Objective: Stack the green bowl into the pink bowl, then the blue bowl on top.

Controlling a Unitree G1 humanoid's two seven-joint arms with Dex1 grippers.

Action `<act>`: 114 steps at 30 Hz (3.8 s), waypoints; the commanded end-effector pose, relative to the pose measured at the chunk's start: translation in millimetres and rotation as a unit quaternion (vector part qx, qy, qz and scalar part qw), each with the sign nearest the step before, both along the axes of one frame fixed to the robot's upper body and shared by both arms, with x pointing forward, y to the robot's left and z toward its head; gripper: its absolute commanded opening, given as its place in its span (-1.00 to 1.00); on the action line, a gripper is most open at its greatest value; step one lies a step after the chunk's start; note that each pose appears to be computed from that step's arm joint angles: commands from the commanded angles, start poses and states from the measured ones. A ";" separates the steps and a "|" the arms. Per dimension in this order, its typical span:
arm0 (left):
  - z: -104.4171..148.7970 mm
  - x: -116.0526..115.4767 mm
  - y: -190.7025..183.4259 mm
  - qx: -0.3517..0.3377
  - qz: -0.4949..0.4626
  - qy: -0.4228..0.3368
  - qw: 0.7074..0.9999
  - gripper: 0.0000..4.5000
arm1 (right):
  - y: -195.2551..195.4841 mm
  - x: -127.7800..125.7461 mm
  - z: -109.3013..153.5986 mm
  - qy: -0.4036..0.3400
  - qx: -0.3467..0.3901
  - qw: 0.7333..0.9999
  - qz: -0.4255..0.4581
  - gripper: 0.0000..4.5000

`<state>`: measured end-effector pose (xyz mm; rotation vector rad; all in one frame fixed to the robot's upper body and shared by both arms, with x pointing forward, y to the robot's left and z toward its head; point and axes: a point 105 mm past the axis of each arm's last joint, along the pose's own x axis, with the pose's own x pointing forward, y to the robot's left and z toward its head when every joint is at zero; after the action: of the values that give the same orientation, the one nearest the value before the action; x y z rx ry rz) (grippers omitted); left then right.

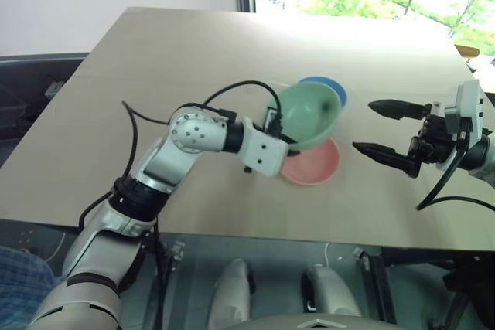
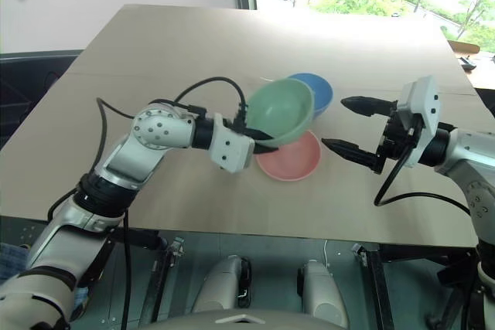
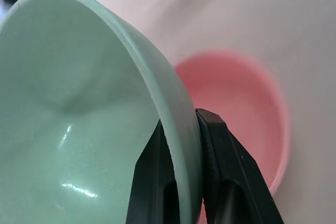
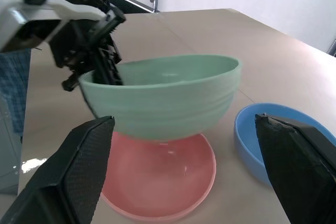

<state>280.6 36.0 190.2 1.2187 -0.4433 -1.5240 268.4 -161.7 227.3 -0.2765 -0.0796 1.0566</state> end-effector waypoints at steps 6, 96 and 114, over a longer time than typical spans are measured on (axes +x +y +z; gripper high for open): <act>5.1 -7.5 1.8 0.005 -0.025 -0.009 1.000 -0.99 | -0.6 -6.9 11.1 -0.030 -0.007 1.000 -0.001 1.00; 68.8 -4.7 132.7 -0.448 0.272 0.314 0.792 1.00 | 55.0 157.2 -37.1 -0.111 -0.326 0.938 -0.042 -1.00; 69.5 5.1 111.7 -0.400 0.215 0.346 0.821 1.00 | 69.5 6.9 24.4 -0.152 -0.293 0.920 0.211 -1.00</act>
<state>286.0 149.7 251.3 0.0094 -0.2045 -1.0520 287.6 -92.4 239.8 -0.9954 -0.0624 1.4437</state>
